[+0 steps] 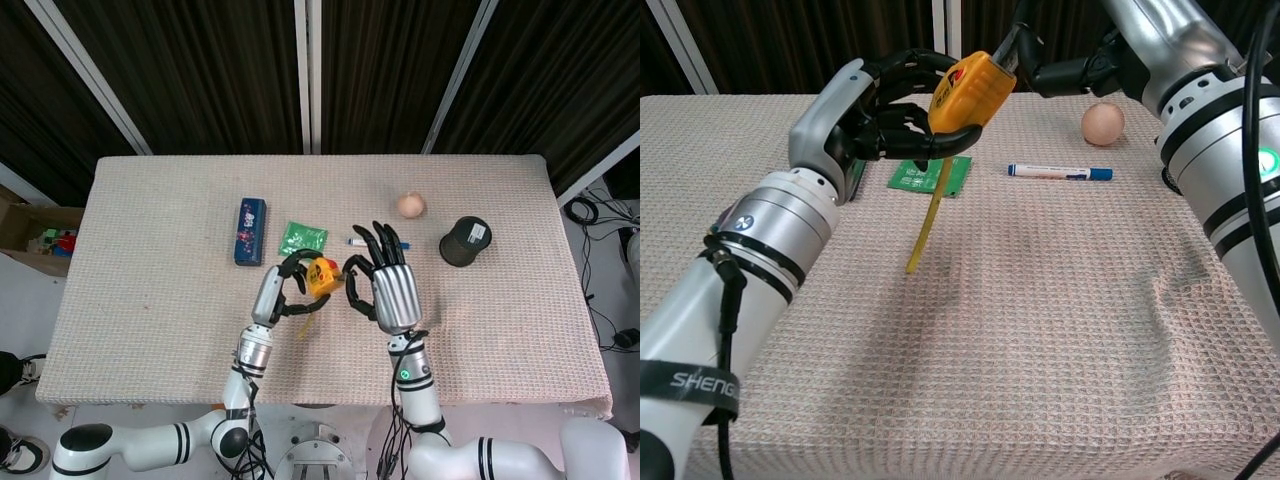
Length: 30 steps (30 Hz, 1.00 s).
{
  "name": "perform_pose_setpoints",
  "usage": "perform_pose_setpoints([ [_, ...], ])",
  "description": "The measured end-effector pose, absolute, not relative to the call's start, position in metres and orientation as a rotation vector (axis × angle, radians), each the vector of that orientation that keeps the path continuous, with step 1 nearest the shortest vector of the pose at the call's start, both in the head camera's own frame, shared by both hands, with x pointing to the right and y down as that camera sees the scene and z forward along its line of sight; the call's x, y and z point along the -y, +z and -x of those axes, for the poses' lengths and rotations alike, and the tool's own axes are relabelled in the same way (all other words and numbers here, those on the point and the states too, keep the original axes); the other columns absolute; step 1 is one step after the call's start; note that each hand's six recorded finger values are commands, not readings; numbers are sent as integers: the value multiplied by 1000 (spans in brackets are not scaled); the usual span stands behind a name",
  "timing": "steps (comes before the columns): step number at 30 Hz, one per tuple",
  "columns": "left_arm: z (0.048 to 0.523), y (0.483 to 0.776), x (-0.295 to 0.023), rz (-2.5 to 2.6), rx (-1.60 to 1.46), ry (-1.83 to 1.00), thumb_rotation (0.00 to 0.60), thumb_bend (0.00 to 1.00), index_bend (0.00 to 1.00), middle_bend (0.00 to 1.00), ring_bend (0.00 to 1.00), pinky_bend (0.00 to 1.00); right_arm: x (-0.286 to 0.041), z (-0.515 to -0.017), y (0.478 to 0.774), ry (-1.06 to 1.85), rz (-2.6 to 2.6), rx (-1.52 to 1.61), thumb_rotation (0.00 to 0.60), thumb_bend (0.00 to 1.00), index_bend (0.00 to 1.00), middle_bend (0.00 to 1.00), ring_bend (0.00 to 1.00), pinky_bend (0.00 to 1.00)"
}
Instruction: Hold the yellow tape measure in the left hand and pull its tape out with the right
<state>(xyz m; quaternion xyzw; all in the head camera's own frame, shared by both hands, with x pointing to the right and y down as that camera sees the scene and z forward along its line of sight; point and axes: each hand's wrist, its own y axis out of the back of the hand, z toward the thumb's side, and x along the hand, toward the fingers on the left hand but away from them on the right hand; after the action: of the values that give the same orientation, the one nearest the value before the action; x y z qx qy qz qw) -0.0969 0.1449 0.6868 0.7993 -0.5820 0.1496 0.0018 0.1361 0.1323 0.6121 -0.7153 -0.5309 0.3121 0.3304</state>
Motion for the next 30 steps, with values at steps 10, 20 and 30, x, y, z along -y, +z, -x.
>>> perform_pose_setpoints([
  [10,112,696,-146,-2492,1823,507,600,408,656,656,570,663,-115,-153,590,768,1791,1469,600,578,688,181,0,0],
  [20,158,706,-142,-2507,1849,576,600,408,664,666,580,675,-93,-201,553,713,1648,1626,600,577,708,197,0,0],
  [30,214,710,-136,-2566,1818,605,600,409,679,676,590,686,-83,-251,524,659,1550,1758,600,574,734,210,0,0],
])
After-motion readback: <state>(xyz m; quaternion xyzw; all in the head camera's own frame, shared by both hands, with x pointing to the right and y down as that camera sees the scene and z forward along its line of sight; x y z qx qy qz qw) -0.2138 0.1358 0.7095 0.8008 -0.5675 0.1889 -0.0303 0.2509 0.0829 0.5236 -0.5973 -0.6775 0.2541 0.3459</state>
